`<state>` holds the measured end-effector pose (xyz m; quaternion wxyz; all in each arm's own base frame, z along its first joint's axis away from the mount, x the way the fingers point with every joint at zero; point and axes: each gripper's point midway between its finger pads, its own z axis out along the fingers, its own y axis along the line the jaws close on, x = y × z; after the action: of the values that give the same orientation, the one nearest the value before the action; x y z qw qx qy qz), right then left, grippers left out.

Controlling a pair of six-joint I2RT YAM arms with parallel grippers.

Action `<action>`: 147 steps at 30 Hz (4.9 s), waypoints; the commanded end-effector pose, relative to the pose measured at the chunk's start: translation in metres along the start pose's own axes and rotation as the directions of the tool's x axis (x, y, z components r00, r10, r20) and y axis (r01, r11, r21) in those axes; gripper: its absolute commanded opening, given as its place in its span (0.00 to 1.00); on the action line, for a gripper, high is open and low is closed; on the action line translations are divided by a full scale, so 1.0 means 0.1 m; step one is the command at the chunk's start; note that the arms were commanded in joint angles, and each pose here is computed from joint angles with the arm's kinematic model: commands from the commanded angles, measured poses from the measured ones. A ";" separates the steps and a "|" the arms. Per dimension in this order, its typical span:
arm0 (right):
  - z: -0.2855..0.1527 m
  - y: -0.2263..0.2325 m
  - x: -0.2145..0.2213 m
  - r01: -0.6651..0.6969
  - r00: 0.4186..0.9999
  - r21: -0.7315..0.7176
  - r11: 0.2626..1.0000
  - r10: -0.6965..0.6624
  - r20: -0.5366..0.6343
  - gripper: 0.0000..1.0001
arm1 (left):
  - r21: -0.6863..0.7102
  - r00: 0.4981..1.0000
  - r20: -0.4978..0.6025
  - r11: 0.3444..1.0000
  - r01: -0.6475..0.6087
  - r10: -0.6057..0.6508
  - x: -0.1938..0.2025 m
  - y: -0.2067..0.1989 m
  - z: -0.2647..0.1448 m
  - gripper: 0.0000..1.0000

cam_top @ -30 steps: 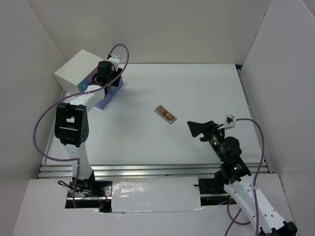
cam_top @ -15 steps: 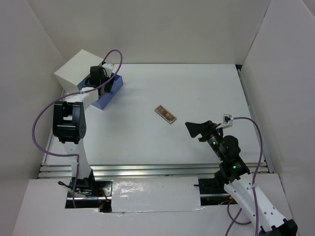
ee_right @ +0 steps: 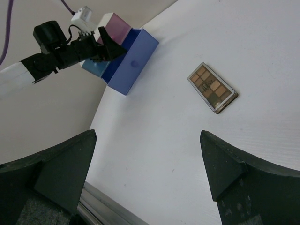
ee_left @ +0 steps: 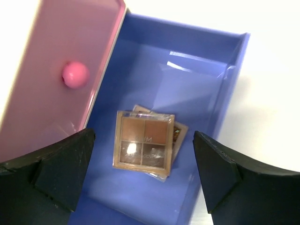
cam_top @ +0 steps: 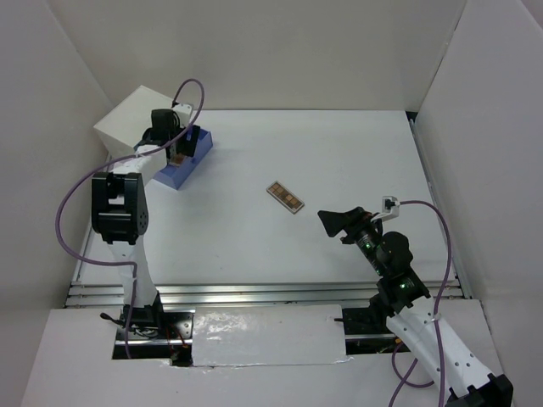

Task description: Organize the makeup

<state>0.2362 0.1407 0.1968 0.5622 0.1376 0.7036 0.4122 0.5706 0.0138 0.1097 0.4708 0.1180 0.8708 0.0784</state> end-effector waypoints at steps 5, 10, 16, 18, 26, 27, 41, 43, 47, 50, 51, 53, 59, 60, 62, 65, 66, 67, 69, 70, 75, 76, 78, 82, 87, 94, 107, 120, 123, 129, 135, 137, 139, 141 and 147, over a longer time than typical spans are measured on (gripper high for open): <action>0.00 0.16 -0.16 0.009 0.999 -0.050 0.999 -0.006 0.052 1.00 | 0.109 0.969 0.240 0.993 0.035 -0.060 -1.23 -0.28 -0.69 0.99; -0.03 0.14 -0.19 0.003 0.997 -0.035 0.999 0.000 0.073 1.00 | 0.038 0.982 0.070 0.984 0.174 -0.177 -1.28 -1.05 -0.79 0.99; -0.09 0.05 -0.30 -0.017 0.988 -0.004 1.000 0.017 0.156 1.00 | -0.011 0.818 -0.054 0.819 0.573 -0.573 -0.80 -2.26 -1.31 0.99; -0.10 0.03 -0.34 -0.016 0.984 0.009 1.000 0.015 0.175 1.00 | -0.068 0.733 -0.040 0.734 0.676 -0.679 -0.56 -2.66 -1.55 0.99; -0.12 0.07 -0.32 -0.027 0.985 -0.019 0.999 0.030 0.169 1.00 | -0.324 0.615 -0.117 0.615 0.719 -0.780 0.11 -3.47 -1.45 0.99; -0.12 0.07 -0.33 -0.026 0.985 -0.018 1.000 0.029 0.173 1.00 | -0.334 0.610 -0.136 0.616 0.714 -0.781 0.17 -3.51 -1.40 0.99; -0.13 0.19 -0.28 -0.026 0.990 -0.071 0.997 0.036 0.135 1.00 | -0.255 0.529 -0.210 0.568 0.782 -0.822 0.43 -3.79 -0.71 0.99; -0.12 0.19 -0.28 -0.026 0.991 -0.069 0.997 0.035 0.131 1.00 | -0.244 0.533 -0.210 0.572 0.783 -0.820 0.43 -3.80 -0.72 0.99; -0.12 0.20 -0.28 -0.024 0.991 -0.072 0.997 0.033 0.127 1.00 | -0.258 0.543 -0.214 0.583 0.771 -0.812 0.40 -3.81 -0.74 0.99; -0.13 0.19 -0.30 -0.022 0.991 -0.063 0.998 0.030 0.133 1.00 | -0.342 0.594 -0.267 0.651 0.678 -0.759 0.63 -3.87 -0.60 0.99; -0.13 0.18 -0.29 -0.021 0.991 -0.058 0.998 0.029 0.133 1.00 | -0.330 0.595 -0.273 0.655 0.680 -0.756 0.53 -3.91 -0.59 0.99; -0.14 0.19 -0.31 -0.020 0.990 -0.060 0.998 0.028 0.139 1.00 | -0.362 0.604 -0.298 0.673 0.645 -0.739 0.69 -3.91 -0.58 0.99; -0.16 0.19 -0.34 -0.017 0.988 -0.057 0.998 0.026 0.151 1.00 | -0.387 0.636 -0.314 0.707 0.593 -0.705 0.98 -3.78 -0.61 0.91; -0.16 0.20 -0.35 -0.017 0.988 -0.059 0.998 0.026 0.153 1.00 | -0.368 0.665 -0.328 0.740 0.563 -0.670 0.96 -3.78 -0.61 0.91; -0.17 0.21 -0.36 -0.017 0.987 -0.060 0.998 0.026 0.156 1.00 | -0.310 0.723 -0.359 0.806 0.504 -0.590 0.91 -3.84 -0.55 0.89; -0.20 0.23 -0.37 -0.016 0.986 -0.068 0.998 0.027 0.163 1.00 | -0.201 0.801 -0.411 0.900 0.387 -0.436 0.90 -3.96 -0.53 0.91; -0.21 0.23 -0.39 -0.016 0.985 -0.071 0.997 0.028 0.169 1.00 | -0.164 0.818 -0.412 0.915 0.368 -0.403 0.88 -4.04 -0.54 0.91; -0.21 0.23 -0.39 -0.016 0.985 -0.071 0.997 0.028 0.171 1.00 | -0.153 0.834 -0.412 0.930 0.335 -0.368 0.88 -4.03 -0.56 0.91; -0.22 0.23 -0.40 -0.016 0.984 -0.069 0.997 0.028 0.174 1.00 | -0.158 0.844 -0.417 0.941 0.299 -0.338 0.92 -4.02 -0.60 0.92; -0.22 0.23 -0.40 -0.019 0.984 -0.070 0.997 0.031 0.176 1.00 | -0.161 0.846 -0.416 0.943 0.292 -0.333 0.93 -4.00 -0.61 0.91; -0.22 0.24 -0.40 -0.020 0.984 -0.071 0.997 0.033 0.176 1.00 | -0.134 0.844 -0.451 0.957 0.257 -0.290 1.03 -4.04 -0.65 0.85; -0.22 0.23 -0.41 -0.021 0.984 -0.068 0.997 0.033 0.178 1.00 | -0.128 0.836 -0.469 0.959 0.253 -0.283 1.09 -4.05 -0.67 0.80; -0.23 0.22 -0.42 -0.021 0.982 -0.062 0.998 0.032 0.185 1.00 | -0.107 0.834 -0.476 0.960 0.260 -0.279 1.07 -4.07 -0.72 0.65; -0.24 0.21 -0.43 -0.022 0.981 -0.058 0.998 0.032 0.191 1.00 | -0.082 0.819 -0.511 0.963 0.255 -0.260 1.21 -4.04 -0.81 0.19; -0.23 0.19 -0.43 -0.025 0.980 -0.053 0.998 0.035 0.195 1.00 | 0.011 0.929 -0.335 0.986 0.169 -0.156 0.63 -3.73 -0.96 0.08; -0.19 0.16 -0.38 -0.033 0.983 -0.047 0.998 0.041 0.180 1.00 | -0.078 0.938 -0.042 0.935 -0.347 0.344 -0.21 -2.47 -0.96 0.02; -0.10 0.15 -0.28 -0.033 0.991 -0.046 0.998 0.039 0.131 1.00 | -0.135 0.932 0.057 0.928 -0.349 0.359 -0.66 -0.58 -0.55 0.03; -0.06 0.14 -0.22 -0.033 0.994 -0.045 0.998 0.038 0.104 1.00 | -0.100 0.957 0.015 0.952 -0.288 0.291 -0.41 -0.05 -0.23 0.19; -0.05 0.12 -0.22 -0.030 0.994 -0.040 0.999 0.034 0.102 1.00 | -0.067 0.956 -0.004 0.954 -0.293 0.294 -0.39 -0.08 -0.15 0.24; -0.04 0.11 -0.22 -0.028 0.994 -0.032 0.999 0.031 0.104 1.00 | -0.055 0.963 -0.007 0.962 -0.268 0.268 -0.32 -0.12 -0.08 0.70; -0.04 0.11 -0.21 -0.028 0.995 -0.032 0.999 0.031 0.097 1.00 | -0.142 0.976 0.026 0.968 -0.208 0.214 -0.49 0.06 -0.25 0.99; -0.04 0.11 -0.22 -0.029 0.994 -0.034 0.999 0.033 0.101 1.00 | -0.149 0.982 0.066 0.975 -0.165 0.176 -0.64 0.08 -0.33 0.99; -0.05 0.11 -0.22 -0.030 0.994 -0.032 0.999 0.033 0.106 1.00 | -0.131 0.985 0.132 0.987 -0.093 0.111 -0.88 0.07 -0.49 0.91; -0.06 0.12 -0.24 -0.028 0.994 -0.036 0.999 0.031 0.109 1.00 | -0.012 0.978 0.198 0.998 -0.068 0.069 -1.05 -0.18 -0.68 0.69; -0.06 0.09 -0.26 -0.022 0.993 -0.021 1.000 0.024 0.120 1.00 | 0.265 0.937 0.241 0.912 -0.313 0.252 -0.66 -1.35 -0.90 0.02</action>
<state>0.2358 0.1304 0.2042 0.5790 0.1661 0.6832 0.4127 0.5362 -0.0702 0.1857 0.5125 0.2333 0.8243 0.0595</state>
